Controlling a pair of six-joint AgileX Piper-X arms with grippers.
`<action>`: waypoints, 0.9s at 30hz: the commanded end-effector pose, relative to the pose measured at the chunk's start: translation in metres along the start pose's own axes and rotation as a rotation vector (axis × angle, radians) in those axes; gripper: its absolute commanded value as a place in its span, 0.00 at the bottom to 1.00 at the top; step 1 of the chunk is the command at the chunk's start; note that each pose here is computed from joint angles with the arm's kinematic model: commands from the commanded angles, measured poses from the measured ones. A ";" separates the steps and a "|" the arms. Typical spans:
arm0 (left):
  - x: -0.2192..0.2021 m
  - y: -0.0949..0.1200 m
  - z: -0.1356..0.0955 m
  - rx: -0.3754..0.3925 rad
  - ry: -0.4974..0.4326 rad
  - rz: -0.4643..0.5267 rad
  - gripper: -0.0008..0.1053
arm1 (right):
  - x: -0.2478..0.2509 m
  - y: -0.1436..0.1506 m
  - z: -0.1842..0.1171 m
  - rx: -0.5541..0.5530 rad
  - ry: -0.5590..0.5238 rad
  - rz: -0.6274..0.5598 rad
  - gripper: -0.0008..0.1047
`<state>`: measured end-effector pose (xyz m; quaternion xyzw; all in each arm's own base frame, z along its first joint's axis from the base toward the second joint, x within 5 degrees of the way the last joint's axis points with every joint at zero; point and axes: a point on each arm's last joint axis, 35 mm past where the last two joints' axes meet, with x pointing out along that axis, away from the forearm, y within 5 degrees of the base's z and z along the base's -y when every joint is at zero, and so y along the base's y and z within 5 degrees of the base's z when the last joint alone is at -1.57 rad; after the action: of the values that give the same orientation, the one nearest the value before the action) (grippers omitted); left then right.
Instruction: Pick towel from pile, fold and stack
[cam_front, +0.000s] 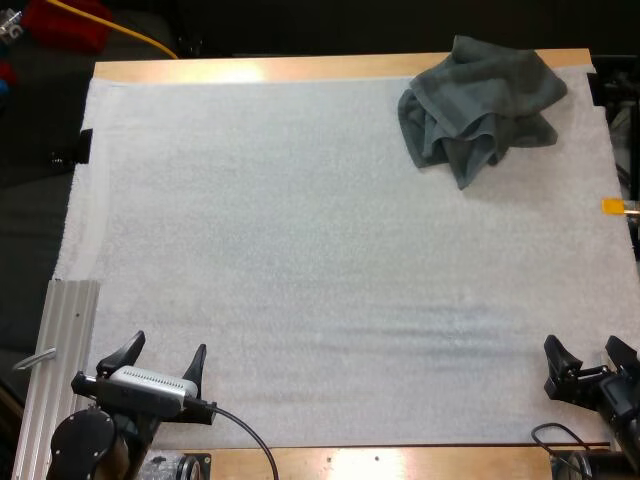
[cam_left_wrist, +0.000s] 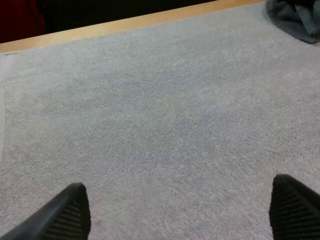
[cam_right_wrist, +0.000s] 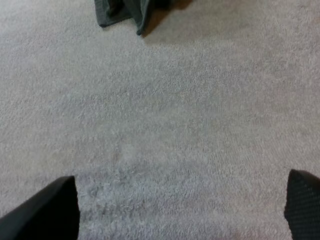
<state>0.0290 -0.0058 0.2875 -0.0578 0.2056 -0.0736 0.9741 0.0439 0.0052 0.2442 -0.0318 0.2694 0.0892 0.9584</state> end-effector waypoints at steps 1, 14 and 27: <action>0.002 0.000 0.002 -0.006 -0.002 0.001 0.68 | 0.000 0.000 0.000 0.000 0.007 -0.004 0.77; 0.002 -0.003 0.003 0.007 -0.003 -0.084 0.68 | 0.000 0.000 0.002 -0.002 -0.004 0.019 0.77; -0.011 -0.014 0.015 0.016 -0.041 -0.323 0.68 | -0.017 0.005 0.018 0.005 -0.087 0.119 0.77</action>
<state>0.0219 -0.0158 0.3022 -0.0814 0.1797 -0.2214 0.9550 0.0378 0.0091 0.2649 -0.0127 0.2337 0.1395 0.9622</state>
